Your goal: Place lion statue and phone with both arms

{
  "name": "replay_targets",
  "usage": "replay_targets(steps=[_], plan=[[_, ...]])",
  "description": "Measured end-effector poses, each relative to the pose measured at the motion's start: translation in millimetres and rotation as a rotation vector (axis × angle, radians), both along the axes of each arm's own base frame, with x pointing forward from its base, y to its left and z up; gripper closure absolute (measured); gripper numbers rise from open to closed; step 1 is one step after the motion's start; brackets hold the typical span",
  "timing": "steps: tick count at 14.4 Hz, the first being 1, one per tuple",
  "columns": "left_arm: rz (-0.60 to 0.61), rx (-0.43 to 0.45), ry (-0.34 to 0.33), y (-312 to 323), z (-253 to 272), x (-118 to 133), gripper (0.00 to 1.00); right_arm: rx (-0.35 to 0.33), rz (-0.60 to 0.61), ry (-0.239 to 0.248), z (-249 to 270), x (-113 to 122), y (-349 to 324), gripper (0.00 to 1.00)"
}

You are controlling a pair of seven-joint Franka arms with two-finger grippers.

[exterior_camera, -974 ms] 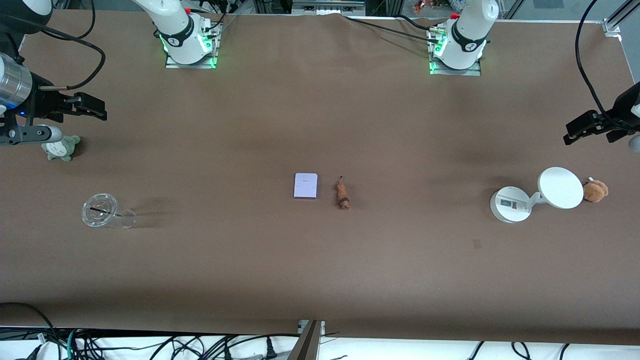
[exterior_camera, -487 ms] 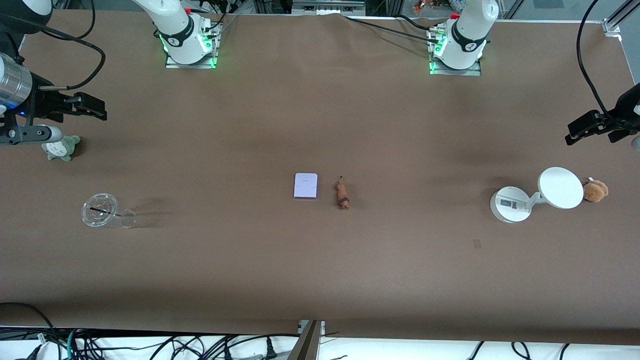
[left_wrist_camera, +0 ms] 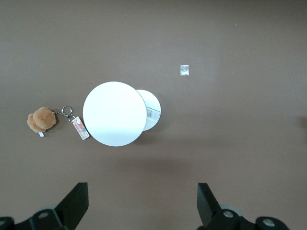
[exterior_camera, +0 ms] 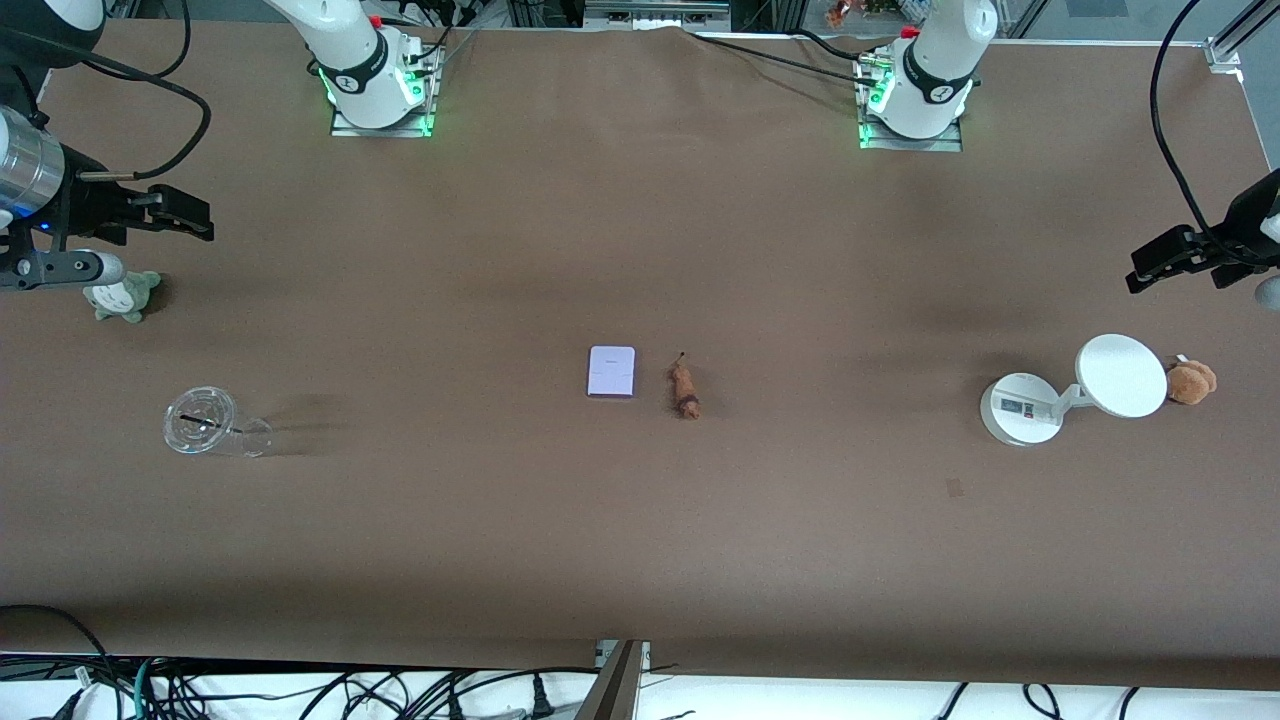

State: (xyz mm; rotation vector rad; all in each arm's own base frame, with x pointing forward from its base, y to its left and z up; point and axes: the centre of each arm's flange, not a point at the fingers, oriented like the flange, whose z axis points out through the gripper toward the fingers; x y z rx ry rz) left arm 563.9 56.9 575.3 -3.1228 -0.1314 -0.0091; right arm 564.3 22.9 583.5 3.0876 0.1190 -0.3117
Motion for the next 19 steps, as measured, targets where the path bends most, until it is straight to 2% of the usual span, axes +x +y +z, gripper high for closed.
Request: replay_targets(steps=[5, 12, 19], plan=[[0.001, -0.019, 0.065, -4.7, 2.1, -9.2, 0.00, 0.000, 0.000, 0.000, 0.0, 0.0, 0.0, 0.00], [0.004, -0.025, 0.058, -7.0, 16.4, -17.2, 0.00, 0.000, 0.000, 0.000, 0.0, 0.0, 0.0, 0.00], [0.053, -0.025, 0.082, -12.8, 17.1, -21.5, 0.00, 0.000, 0.000, 0.000, 0.0, 0.0, 0.0, 0.00]])
